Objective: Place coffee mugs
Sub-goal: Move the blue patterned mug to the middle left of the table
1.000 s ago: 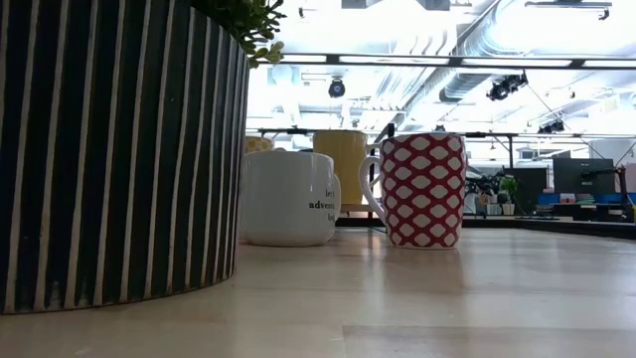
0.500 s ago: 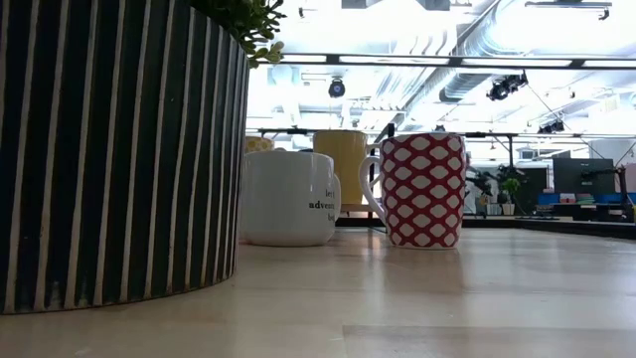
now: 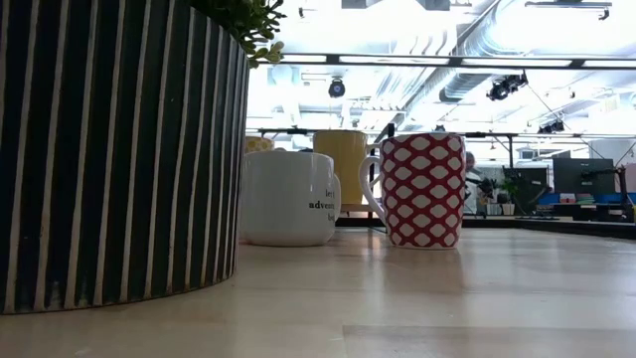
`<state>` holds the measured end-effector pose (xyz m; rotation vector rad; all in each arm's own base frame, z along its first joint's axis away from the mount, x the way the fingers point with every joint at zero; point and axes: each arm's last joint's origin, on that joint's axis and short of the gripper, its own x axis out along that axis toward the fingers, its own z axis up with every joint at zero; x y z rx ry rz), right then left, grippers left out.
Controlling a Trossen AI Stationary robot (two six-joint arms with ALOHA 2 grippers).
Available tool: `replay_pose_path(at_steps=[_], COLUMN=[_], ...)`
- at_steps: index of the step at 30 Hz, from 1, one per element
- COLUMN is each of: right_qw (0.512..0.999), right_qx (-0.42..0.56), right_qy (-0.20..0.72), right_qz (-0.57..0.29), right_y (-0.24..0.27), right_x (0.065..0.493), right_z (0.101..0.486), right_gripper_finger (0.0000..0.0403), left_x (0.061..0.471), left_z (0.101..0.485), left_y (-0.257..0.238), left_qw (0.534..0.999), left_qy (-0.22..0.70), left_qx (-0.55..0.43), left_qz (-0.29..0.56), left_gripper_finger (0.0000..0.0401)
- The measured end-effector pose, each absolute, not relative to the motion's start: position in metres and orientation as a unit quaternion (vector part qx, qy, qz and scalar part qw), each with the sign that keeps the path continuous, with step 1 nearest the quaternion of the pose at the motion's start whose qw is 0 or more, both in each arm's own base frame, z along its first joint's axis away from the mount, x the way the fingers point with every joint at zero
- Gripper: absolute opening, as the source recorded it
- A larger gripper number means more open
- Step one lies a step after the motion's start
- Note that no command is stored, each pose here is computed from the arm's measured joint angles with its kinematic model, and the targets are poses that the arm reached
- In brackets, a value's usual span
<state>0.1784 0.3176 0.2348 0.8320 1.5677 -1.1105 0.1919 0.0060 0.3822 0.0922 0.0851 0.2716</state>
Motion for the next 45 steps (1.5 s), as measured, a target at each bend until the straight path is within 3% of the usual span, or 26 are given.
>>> replay_pose_path(at_steps=[18,23,28,31,37,45], right_qw=[0.499,0.500,0.513,0.517,0.560,0.656], right_qx=[0.323,0.328,0.336,0.338,0.320,0.308], right_qy=[0.627,0.619,0.608,0.597,0.552,0.419], right_qz=[-0.503,-0.509,-0.504,-0.513,-0.528,-0.547], right_y=[0.331,0.330,0.324,0.318,0.297,0.259], right_x=[0.187,0.190,0.198,0.206,0.228,0.273], right_z=[0.191,0.191,0.196,0.196,0.197,0.213], right_gripper_finger=[0.0123,0.0085,0.0018,0.0008,0.0003,0.0001], left_x=[0.192,0.192,0.192,0.192,0.192,0.178], left_z=[0.386,0.386,0.386,0.386,0.385,0.375], left_y=[0.005,0.005,0.005,0.005,0.005,0.005], left_qw=[0.991,0.991,0.991,0.991,0.991,0.986], left_qy=[0.022,0.021,0.021,0.022,0.028,0.097], left_qx=[0.039,0.029,0.029,0.030,0.031,0.071], left_qz=[0.127,0.127,0.127,0.127,0.127,0.114], left_gripper_finger=[0.0081,0.0081,0.0081,0.0081,0.0081,0.0081])
